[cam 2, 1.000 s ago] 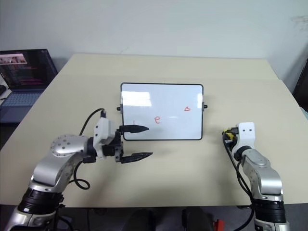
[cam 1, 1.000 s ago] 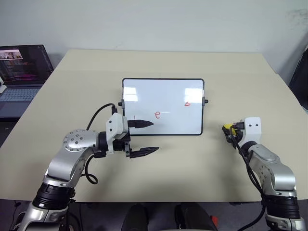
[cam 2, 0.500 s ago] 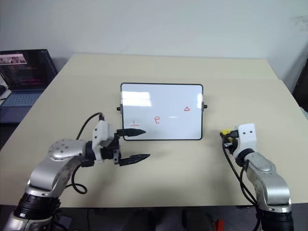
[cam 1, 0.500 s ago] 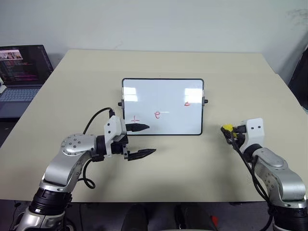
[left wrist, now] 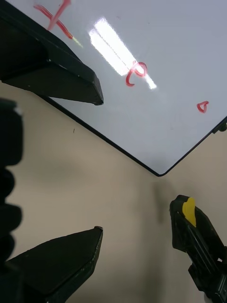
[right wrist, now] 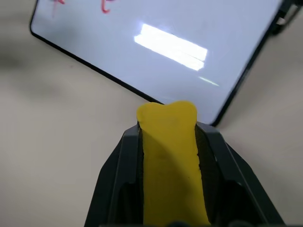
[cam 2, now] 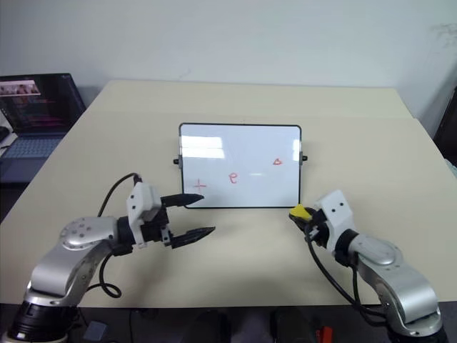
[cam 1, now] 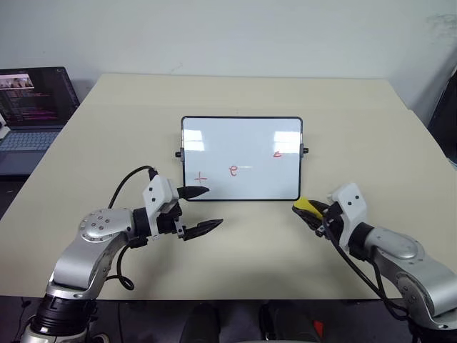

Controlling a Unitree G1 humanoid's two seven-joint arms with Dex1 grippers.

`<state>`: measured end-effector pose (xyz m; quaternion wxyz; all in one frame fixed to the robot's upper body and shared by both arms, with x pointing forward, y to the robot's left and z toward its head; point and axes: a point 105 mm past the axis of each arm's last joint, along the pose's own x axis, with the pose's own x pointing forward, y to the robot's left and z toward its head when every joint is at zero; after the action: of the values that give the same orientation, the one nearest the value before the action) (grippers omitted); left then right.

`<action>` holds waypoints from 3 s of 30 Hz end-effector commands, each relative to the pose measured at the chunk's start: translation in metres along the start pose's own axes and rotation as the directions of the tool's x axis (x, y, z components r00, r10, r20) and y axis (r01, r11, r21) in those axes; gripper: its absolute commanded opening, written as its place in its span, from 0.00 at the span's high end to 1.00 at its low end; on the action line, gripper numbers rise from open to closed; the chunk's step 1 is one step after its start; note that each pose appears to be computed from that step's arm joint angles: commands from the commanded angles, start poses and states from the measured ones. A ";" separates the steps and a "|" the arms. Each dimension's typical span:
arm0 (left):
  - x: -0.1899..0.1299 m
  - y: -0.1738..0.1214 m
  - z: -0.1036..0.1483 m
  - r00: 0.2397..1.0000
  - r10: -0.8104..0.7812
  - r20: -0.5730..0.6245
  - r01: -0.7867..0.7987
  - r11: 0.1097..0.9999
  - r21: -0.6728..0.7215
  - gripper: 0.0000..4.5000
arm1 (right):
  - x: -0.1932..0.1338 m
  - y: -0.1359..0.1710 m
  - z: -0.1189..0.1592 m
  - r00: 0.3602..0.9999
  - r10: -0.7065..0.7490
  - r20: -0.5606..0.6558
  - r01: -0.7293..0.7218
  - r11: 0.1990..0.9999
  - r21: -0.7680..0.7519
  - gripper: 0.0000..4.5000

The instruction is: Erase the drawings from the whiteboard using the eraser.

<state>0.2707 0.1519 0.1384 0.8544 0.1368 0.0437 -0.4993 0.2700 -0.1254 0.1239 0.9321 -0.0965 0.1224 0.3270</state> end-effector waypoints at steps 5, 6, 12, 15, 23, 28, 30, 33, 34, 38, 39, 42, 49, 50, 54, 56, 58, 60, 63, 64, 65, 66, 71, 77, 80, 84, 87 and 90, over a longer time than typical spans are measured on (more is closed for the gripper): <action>-0.023 -0.004 0.005 0.994 0.111 -0.015 -0.111 0.994 0.009 0.00 | 0.015 0.017 0.022 0.989 0.134 0.060 -0.129 0.989 -0.077 0.75; -0.025 -0.005 0.003 0.993 0.120 -0.020 -0.120 0.993 0.003 0.00 | 0.017 0.019 0.023 0.987 0.146 0.062 -0.140 0.987 -0.082 0.75; -0.035 -0.003 -0.003 0.980 0.193 -0.045 -0.194 0.981 -0.012 0.00 | 0.028 0.020 0.032 0.978 0.185 0.095 -0.175 0.979 -0.101 0.75; -0.041 -0.001 -0.005 0.972 0.229 -0.059 -0.231 0.973 -0.013 0.00 | 0.031 0.022 0.034 0.972 0.214 0.100 -0.202 0.972 -0.122 0.75; -0.062 0.011 -0.026 0.948 0.295 -0.116 -0.302 0.952 -0.044 0.00 | 0.049 0.028 0.048 0.968 0.207 0.139 -0.154 0.935 -0.321 0.75; -0.066 0.018 -0.029 0.943 0.305 -0.129 -0.312 0.949 -0.035 0.00 | 0.074 0.049 0.069 0.948 0.260 0.182 -0.145 0.866 -0.479 0.75; -0.068 0.019 -0.029 0.943 0.307 -0.130 -0.313 0.949 -0.033 0.00 | 0.082 0.061 0.073 0.938 0.302 0.171 -0.174 0.836 -0.521 0.75; -0.068 0.021 -0.030 0.942 0.309 -0.132 -0.315 0.948 -0.030 0.00 | 0.094 0.073 0.081 0.925 0.343 0.161 -0.204 0.809 -0.551 0.75; -0.068 0.021 -0.030 0.942 0.310 -0.132 -0.316 0.948 -0.029 0.00 | 0.097 0.075 0.082 0.924 0.349 0.160 -0.208 0.805 -0.556 0.75; -0.068 0.022 -0.032 0.942 0.309 -0.133 -0.315 0.949 -0.028 0.00 | 0.115 0.087 0.095 0.911 0.386 0.146 -0.226 0.763 -0.606 0.75; -0.067 0.022 -0.032 0.941 0.310 -0.133 -0.316 0.948 -0.029 0.00 | 0.121 0.091 0.097 0.908 0.396 0.140 -0.235 0.754 -0.613 0.75; -0.067 0.022 -0.032 0.942 0.308 -0.132 -0.314 0.949 -0.027 0.00 | 0.137 0.096 0.100 0.910 0.398 0.112 -0.234 0.719 -0.654 0.75; -0.068 0.020 -0.033 0.944 0.300 -0.138 -0.306 0.952 -0.024 0.00 | 0.163 0.095 0.106 0.927 0.358 0.110 -0.190 0.703 -0.686 0.75; -0.068 0.020 -0.033 0.944 0.299 -0.139 -0.305 0.952 -0.024 0.00 | 0.166 0.094 0.107 0.930 0.349 0.115 -0.179 0.703 -0.688 0.75; -0.069 0.020 -0.033 0.945 0.294 -0.142 -0.300 0.954 -0.021 0.00 | 0.178 0.092 0.112 0.943 0.312 0.117 -0.141 0.693 -0.707 0.75; -0.068 0.021 -0.033 0.947 0.290 -0.141 -0.295 0.955 -0.019 0.00 | 0.182 0.091 0.111 0.947 0.305 0.102 -0.139 0.673 -0.727 0.75; -0.067 0.021 -0.033 0.948 0.286 -0.140 -0.291 0.956 -0.017 0.00 | 0.185 0.091 0.108 0.949 0.307 0.076 -0.154 0.658 -0.737 0.75; -0.066 0.021 -0.033 0.949 0.281 -0.139 -0.286 0.958 -0.016 0.00 | 0.187 0.091 0.097 0.949 0.314 0.010 -0.199 0.626 -0.754 0.75; -0.065 0.021 -0.033 0.951 0.278 -0.137 -0.283 0.959 -0.014 0.00 | 0.186 0.092 0.073 0.937 0.334 -0.106 -0.291 0.573 -0.766 0.75; -0.065 0.021 -0.033 0.951 0.277 -0.137 -0.282 0.959 -0.014 0.00 | 0.185 0.092 0.068 0.931 0.340 -0.133 -0.314 0.560 -0.767 0.75; -0.065 0.021 -0.033 0.951 0.277 -0.136 -0.281 0.960 -0.014 0.00 | 0.184 0.092 0.064 0.926 0.345 -0.152 -0.330 0.550 -0.767 0.75; -0.065 0.021 -0.033 0.951 0.276 -0.137 -0.281 0.960 -0.014 0.00 | 0.183 0.092 0.063 0.926 0.344 -0.158 -0.333 0.542 -0.772 0.75; -0.065 0.021 -0.034 0.952 0.273 -0.138 -0.278 0.960 -0.015 0.00 | 0.188 0.080 0.091 0.963 0.267 -0.021 -0.167 0.539 -0.826 0.75; -0.065 0.021 -0.035 0.953 0.271 -0.137 -0.275 0.961 -0.015 0.00 | 0.191 0.077 0.098 0.965 0.261 0.001 -0.142 0.527 -0.838 0.75; -0.065 0.021 -0.035 0.953 0.270 -0.137 -0.275 0.961 -0.015 0.00 | 0.187 0.090 0.074 0.937 0.332 -0.112 -0.280 0.515 -0.810 0.75; -0.065 0.021 -0.036 0.952 0.272 -0.137 -0.277 0.961 -0.014 0.00 | 0.185 0.096 0.069 0.924 0.354 -0.142 -0.314 0.495 -0.810 0.75; -0.065 0.020 -0.036 0.954 0.268 -0.136 -0.273 0.962 -0.016 0.00 | 0.189 0.095 0.087 0.944 0.327 -0.044 -0.213 0.503 -0.838 0.75; -0.065 0.019 -0.036 0.955 0.263 -0.136 -0.267 0.964 -0.015 0.00 | 0.191 0.099 0.101 0.946 0.324 0.025 -0.154 0.514 -0.844 0.75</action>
<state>0.2572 0.2268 0.1143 0.9136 0.1456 0.1034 -0.3654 0.3648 0.0847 0.1343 0.7173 -0.4822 -0.0841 0.4959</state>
